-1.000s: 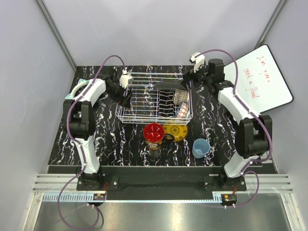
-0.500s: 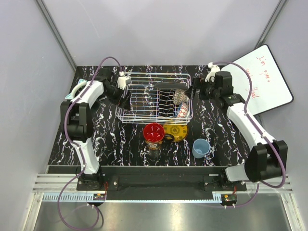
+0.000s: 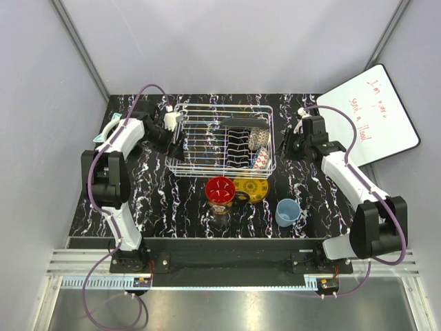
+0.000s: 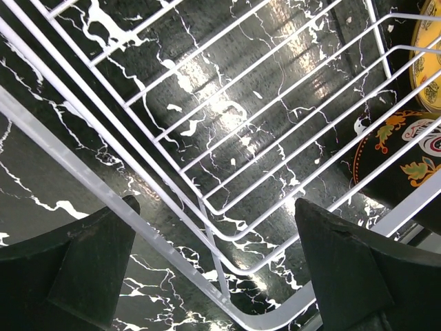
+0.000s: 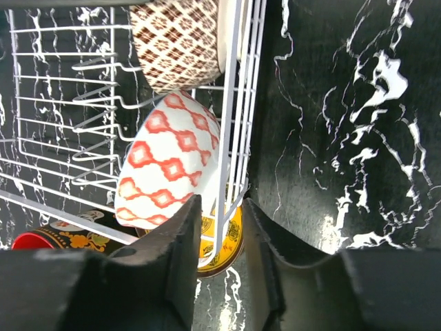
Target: Load the mixed dishes into the dish rack
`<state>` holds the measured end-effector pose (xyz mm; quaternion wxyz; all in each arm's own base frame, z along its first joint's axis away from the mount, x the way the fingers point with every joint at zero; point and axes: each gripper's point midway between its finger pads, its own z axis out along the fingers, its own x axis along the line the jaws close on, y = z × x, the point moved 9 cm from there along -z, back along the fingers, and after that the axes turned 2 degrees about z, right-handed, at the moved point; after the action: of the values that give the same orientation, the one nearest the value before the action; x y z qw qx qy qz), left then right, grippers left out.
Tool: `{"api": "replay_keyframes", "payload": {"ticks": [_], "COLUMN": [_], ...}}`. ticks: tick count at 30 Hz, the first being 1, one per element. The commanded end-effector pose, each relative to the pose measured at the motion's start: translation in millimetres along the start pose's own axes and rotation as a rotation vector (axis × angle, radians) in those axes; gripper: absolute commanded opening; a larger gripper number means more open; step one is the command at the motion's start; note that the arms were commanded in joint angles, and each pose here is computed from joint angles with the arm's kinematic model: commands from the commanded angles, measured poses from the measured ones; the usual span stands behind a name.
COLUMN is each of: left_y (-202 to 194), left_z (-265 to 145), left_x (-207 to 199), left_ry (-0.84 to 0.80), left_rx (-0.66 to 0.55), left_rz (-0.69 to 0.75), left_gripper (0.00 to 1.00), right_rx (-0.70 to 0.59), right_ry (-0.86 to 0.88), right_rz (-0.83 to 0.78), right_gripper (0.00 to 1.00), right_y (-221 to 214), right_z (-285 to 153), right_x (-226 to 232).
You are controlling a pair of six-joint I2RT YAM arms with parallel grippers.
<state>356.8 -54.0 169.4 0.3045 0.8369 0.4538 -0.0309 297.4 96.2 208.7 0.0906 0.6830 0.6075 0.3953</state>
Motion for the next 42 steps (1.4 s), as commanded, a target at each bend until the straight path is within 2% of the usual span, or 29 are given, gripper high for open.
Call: {"api": "replay_keyframes", "payload": {"ticks": [1,5,14,15,16,20,26,42], "left_y": [0,-5,0,1,5,28,60,122], "left_z": [-6,-1,15,21,23,26,40,71], "left_x": [0,3,13,16,16,23,33,28], "left_ry": [0.028,0.043,0.067,0.057,0.054,0.052,0.043,0.000], "left_rx": [-0.019,-0.004,-0.021,-0.018,-0.022,-0.064,-0.103,-0.174], "left_rz": [-0.015,-0.030,-0.044,-0.049,-0.053,-0.042,-0.031,0.010], "left_gripper": [0.99,0.99,0.99,0.99,0.99,0.98,0.99,0.99], "right_rx": [0.015,0.036,0.118,0.135,0.128,0.088,0.030,-0.039], "right_ry": [-0.005,-0.010,-0.012,-0.019,-0.020,-0.059,-0.082,-0.199], "right_rz": [0.016,0.020,0.059,0.065,0.063,0.047,0.009,0.012], "right_gripper": [0.42,0.41,0.33,0.30,0.22,0.07,0.00,0.00], "right_y": [-3,-6,-11,-13,-10,3,28,50], "right_z": [5,11,39,44,45,50,57,58], "right_x": [0,-2,-4,-5,-4,-4,1,-18]}}
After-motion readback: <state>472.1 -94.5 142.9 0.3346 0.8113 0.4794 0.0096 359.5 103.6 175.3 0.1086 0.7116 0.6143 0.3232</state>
